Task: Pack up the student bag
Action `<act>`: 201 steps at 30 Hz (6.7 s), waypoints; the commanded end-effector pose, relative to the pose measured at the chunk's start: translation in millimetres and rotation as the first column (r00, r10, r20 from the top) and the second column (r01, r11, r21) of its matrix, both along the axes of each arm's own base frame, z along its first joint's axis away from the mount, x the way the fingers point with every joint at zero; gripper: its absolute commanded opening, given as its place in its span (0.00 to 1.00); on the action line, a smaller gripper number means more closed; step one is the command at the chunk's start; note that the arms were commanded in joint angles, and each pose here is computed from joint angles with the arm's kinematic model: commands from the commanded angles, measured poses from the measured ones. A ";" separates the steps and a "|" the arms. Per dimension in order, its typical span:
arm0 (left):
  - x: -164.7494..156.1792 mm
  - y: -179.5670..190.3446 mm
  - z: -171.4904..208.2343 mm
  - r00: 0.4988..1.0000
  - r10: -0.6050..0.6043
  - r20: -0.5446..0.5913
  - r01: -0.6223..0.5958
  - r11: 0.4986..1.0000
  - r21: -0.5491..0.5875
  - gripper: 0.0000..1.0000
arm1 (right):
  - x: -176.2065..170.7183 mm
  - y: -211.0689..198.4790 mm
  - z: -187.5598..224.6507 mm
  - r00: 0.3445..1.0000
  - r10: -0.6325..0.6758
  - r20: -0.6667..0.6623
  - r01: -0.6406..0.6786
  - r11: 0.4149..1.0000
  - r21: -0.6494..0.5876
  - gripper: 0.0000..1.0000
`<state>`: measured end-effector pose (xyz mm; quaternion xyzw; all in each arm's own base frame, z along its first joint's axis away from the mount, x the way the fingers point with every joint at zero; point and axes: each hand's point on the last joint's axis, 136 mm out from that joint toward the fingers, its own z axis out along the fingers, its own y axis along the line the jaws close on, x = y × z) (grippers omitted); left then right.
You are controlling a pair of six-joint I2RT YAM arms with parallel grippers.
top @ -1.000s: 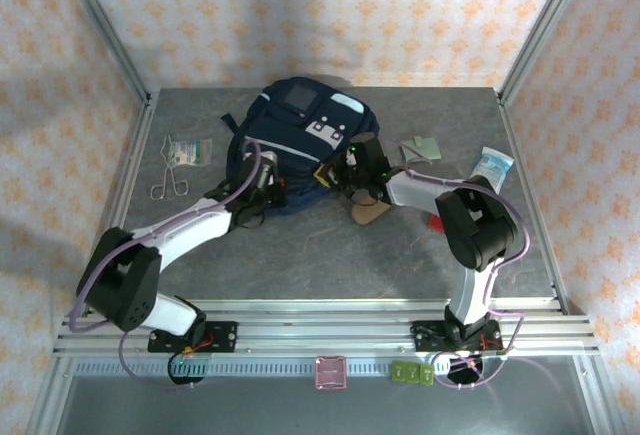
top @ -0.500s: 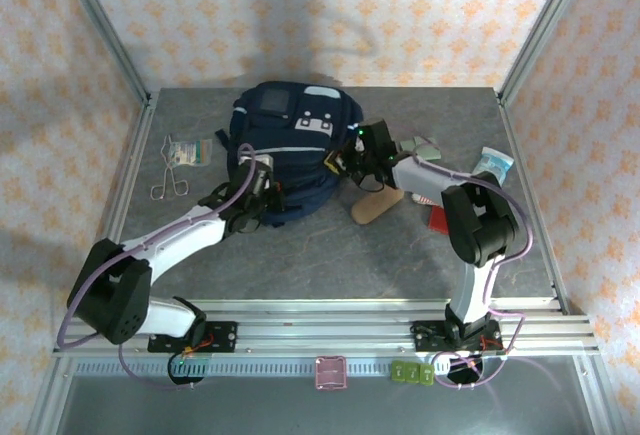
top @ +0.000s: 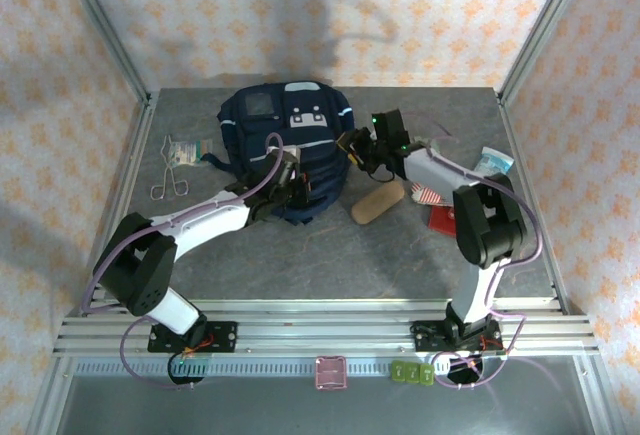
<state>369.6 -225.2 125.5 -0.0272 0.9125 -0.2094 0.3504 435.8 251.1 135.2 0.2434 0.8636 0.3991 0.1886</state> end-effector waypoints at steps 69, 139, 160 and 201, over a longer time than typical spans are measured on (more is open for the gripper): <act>-15.6 57.1 -40.6 0.975 0.217 -0.041 -0.209 0.967 0.145 0.00 | 9.0 58.0 7.8 0.999 0.038 0.023 -0.041 0.988 0.149 0.00; 74.8 60.2 192.3 0.829 0.092 0.552 -0.354 0.851 0.389 0.00 | -30.9 40.7 -102.1 0.988 0.028 -0.153 -0.029 1.000 -0.005 0.25; 78.2 77.2 153.5 0.868 0.123 0.482 -0.335 0.860 0.384 0.00 | -94.5 -82.4 -7.0 0.960 -0.240 -0.143 0.148 0.872 -0.467 1.00; 65.7 63.4 176.5 0.862 0.099 0.496 -0.261 0.928 0.267 0.00 | -94.9 -67.3 -45.5 0.991 -0.062 -0.115 -0.015 0.821 -0.571 0.22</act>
